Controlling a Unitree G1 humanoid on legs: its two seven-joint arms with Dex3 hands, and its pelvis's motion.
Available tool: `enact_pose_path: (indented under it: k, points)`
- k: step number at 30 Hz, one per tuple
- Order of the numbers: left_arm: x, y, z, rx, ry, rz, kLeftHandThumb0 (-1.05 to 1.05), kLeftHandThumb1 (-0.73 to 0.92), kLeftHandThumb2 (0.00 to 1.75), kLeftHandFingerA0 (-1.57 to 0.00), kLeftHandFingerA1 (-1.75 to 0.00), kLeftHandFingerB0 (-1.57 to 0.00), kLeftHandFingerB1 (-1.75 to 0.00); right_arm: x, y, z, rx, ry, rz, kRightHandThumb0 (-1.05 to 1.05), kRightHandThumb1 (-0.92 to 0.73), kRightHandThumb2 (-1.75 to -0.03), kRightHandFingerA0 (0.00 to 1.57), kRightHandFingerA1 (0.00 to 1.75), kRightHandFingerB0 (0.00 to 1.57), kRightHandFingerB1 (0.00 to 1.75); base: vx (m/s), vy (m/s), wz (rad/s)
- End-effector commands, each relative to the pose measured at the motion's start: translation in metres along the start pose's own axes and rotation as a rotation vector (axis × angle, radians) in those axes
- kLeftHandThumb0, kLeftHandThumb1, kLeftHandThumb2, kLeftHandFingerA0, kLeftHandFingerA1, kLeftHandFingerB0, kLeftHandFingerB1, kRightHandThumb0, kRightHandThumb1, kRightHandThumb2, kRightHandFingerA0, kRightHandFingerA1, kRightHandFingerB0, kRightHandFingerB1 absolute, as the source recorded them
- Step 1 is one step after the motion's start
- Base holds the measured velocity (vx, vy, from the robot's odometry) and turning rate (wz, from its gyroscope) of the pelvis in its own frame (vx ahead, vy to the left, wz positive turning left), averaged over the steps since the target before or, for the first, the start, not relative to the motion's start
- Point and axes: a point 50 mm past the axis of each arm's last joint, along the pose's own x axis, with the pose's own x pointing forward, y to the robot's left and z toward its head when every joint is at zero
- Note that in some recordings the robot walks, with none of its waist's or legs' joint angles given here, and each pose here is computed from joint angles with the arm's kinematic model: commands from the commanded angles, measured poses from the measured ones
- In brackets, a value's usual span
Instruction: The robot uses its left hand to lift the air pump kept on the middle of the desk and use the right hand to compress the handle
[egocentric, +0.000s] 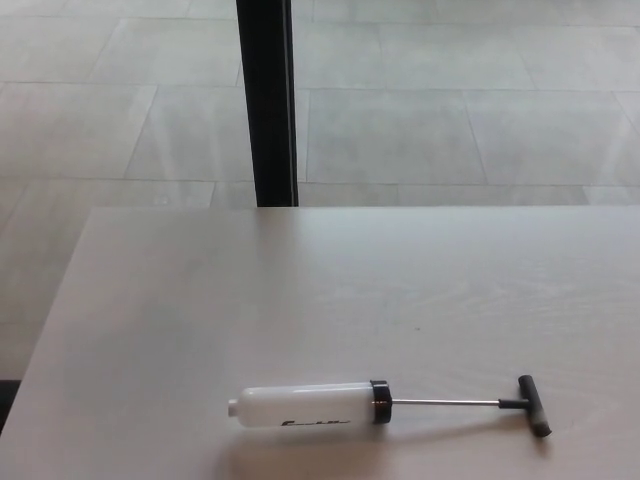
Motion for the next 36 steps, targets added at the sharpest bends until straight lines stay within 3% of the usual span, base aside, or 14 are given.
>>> enact_pose_path:
  k: [1,5,6,7,9,10,11,13,15,16,19,20,21,36]
  points:
    - [-0.018,-0.136,0.035,0.48,-0.286,-0.417,-0.69,0.74,0.64,-0.35,-0.54,-0.32,-0.42,-0.021,0.08,-0.016,-0.11,-0.023,0.337,-0.74,-0.87,-0.67,0.33,0.44,0.29,0.36,0.0,0.0,0.0]
    - [-0.016,-0.154,0.04,0.538,-0.305,-0.471,-0.68,0.75,0.65,-0.35,-0.52,-0.33,-0.42,-0.023,0.086,-0.023,-0.128,-0.005,0.346,-0.77,-0.81,-0.7,0.36,0.44,0.29,0.36,0.0,0.0,0.0]
    - [-0.015,-0.16,0.04,0.566,-0.308,-0.483,-0.66,0.75,0.64,-0.37,-0.53,-0.34,-0.42,-0.024,0.088,-0.026,-0.125,0.009,0.35,-0.7,-0.67,-1.09,0.35,0.58,0.15,0.45,0.0,0.0,0.0]
    - [-0.015,-0.162,0.04,0.571,-0.307,-0.484,-0.64,0.76,0.64,-0.37,-0.54,-0.35,-0.43,-0.025,0.09,-0.027,-0.115,0.017,0.354,-0.75,-0.87,-0.66,0.36,0.45,0.31,0.35,0.0,0.0,0.0]
    - [-0.013,-0.163,0.039,0.574,-0.304,-0.484,-0.65,0.75,0.64,-0.37,-0.54,-0.36,-0.44,-0.025,0.095,-0.031,-0.093,0.032,0.358,-0.76,-0.86,-0.66,0.36,0.48,0.33,0.35,0.0,0.0,0.0]
    - [-0.014,-0.166,0.038,0.545,-0.294,-0.48,-0.67,0.6,1.0,-0.38,-0.63,-0.29,-0.54,-0.025,0.099,-0.033,-0.069,0.054,0.35,-0.77,-0.84,-0.66,0.38,0.47,0.34,0.34,0.0,0.0,0.0]
    - [-0.015,-0.17,0.036,0.524,-0.286,-0.48,-0.65,0.74,0.64,-0.37,-0.55,-0.37,-0.44,-0.025,0.101,-0.034,-0.056,0.063,0.347,-0.75,-0.86,-0.66,0.37,0.48,0.35,0.35,0.0,0.0,0.0]
    - [-0.019,-0.179,0.03,0.491,-0.262,-0.494,-0.64,0.77,0.63,-0.34,-0.55,-0.37,-0.44,-0.028,0.106,-0.038,-0.042,0.077,0.347,-0.73,-0.87,-0.66,0.37,0.47,0.34,0.35,0.0,0.0,0.0]
    - [-0.024,-0.188,0.024,0.531,-0.241,-0.522,-0.68,0.78,0.65,-0.33,-0.55,-0.32,-0.44,-0.031,0.11,-0.042,-0.071,0.085,0.362,-0.83,-0.75,-0.8,0.35,0.51,0.28,0.39,0.0,0.0,0.0]
    - [-0.025,-0.192,0.022,0.544,-0.239,-0.529,-0.69,0.62,1.02,-0.33,-0.62,-0.26,-0.53,-0.032,0.111,-0.044,-0.073,0.089,0.366,-0.82,-0.75,-0.77,0.36,0.51,0.29,0.39,0.0,0.0,0.0]
    - [-0.027,-0.197,0.021,0.583,-0.251,-0.533,-0.73,0.63,1.01,-0.28,-0.6,-0.3,-0.55,-0.031,0.112,-0.044,-0.044,0.094,0.366,-0.76,-0.86,-0.66,0.36,0.49,0.33,0.35,0.0,0.0,0.0]
    - [-0.026,-0.2,0.021,0.638,-0.266,-0.535,-0.67,0.77,0.62,-0.2,-0.53,-0.34,-0.43,-0.03,0.109,-0.045,-0.047,0.099,0.356,-0.81,-0.74,-0.8,0.36,0.53,0.31,0.4,0.0,0.0,0.0]
    - [-0.026,-0.202,0.022,0.662,-0.265,-0.535,-0.69,0.6,0.92,-0.14,-0.56,-0.26,-0.52,-0.03,0.108,-0.045,-0.053,0.104,0.348,-0.76,-0.86,-0.66,0.4,0.5,0.36,0.36,0.0,0.0,0.0]
    - [-0.024,-0.22,0.033,1.155,-0.318,-0.629,-0.93,0.7,1.16,0.0,-0.26,-0.07,-0.24,-0.012,0.096,-0.031,-0.09,0.113,0.355,-0.65,-0.84,-0.65,0.48,0.48,0.44,0.38,0.0,0.0,0.0]
